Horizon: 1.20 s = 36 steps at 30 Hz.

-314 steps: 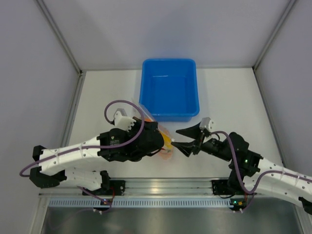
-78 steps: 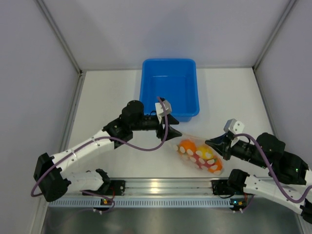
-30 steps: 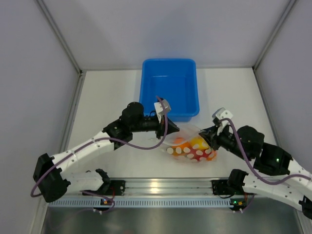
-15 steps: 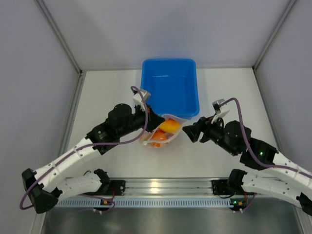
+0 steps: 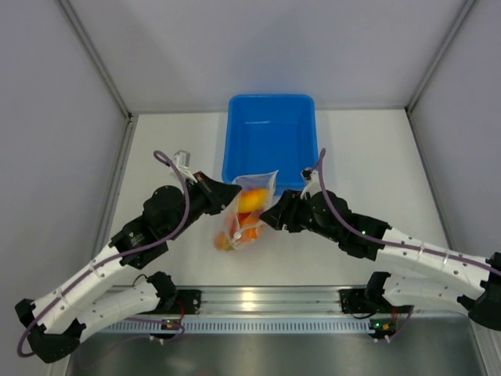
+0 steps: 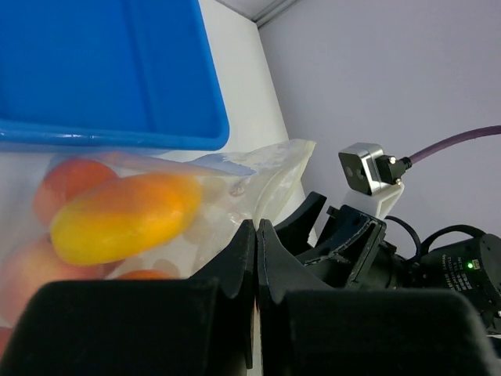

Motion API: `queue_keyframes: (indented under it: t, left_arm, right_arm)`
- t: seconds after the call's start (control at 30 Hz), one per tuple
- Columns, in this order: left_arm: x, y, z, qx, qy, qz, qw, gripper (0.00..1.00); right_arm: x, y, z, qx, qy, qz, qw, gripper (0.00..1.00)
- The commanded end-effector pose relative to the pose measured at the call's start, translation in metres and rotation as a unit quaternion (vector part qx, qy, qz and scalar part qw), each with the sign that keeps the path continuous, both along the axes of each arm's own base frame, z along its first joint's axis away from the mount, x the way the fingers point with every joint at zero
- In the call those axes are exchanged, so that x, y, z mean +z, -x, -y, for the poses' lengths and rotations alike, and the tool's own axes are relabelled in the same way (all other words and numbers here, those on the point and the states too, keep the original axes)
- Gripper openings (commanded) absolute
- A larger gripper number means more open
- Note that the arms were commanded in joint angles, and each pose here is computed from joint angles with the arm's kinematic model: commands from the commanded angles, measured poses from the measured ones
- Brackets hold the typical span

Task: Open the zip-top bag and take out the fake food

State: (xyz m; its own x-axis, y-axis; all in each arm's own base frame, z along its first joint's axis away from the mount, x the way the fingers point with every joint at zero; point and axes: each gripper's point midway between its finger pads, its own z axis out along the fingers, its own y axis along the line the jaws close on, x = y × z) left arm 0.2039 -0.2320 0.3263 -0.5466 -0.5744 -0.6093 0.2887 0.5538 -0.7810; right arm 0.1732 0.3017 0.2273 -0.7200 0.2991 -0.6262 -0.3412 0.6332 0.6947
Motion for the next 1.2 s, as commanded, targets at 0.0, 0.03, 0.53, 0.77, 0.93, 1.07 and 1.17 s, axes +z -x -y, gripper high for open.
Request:
queue_keyframes:
  t: [0.0, 0.03, 0.53, 0.77, 0.93, 1.07, 1.17]
  left_arm:
    - [0.007, -0.003, 0.001, 0.018, 0.027, -0.001, 0.999, 0.00]
    - [0.005, -0.002, 0.002, 0.017, 0.024, -0.001, 1.000, 0.00]
    - [-0.041, 0.003, -0.019, 0.109, 0.044, -0.036, 0.992, 0.00]
    - [-0.049, 0.003, -0.013, 0.131, 0.013, -0.026, 0.991, 0.00]
    - [-0.052, 0.004, -0.009, 0.153, -0.025, -0.007, 0.988, 0.00]
    - [-0.051, 0.002, -0.010, 0.183, -0.059, 0.018, 0.981, 0.00]
    - [-0.045, 0.010, -0.002, 0.192, -0.080, 0.038, 0.977, 0.00]
  right_arm:
    - [0.054, -0.008, -0.021, 0.005, -0.079, 0.028, 0.996, 0.60]
    - [0.055, -0.010, -0.025, 0.006, -0.081, 0.031, 0.996, 0.60]
    - [-0.005, -0.043, -0.032, -0.069, 0.013, 0.013, 0.997, 0.43]
    - [-0.018, -0.039, -0.004, -0.095, 0.087, 0.040, 0.991, 0.06]
    - [-0.042, -0.030, 0.050, -0.120, 0.176, 0.045, 0.976, 0.04]
    - [-0.056, -0.022, 0.098, -0.153, 0.224, 0.044, 0.962, 0.03]
    - [-0.071, -0.011, 0.119, -0.147, 0.241, 0.033, 0.959, 0.04]
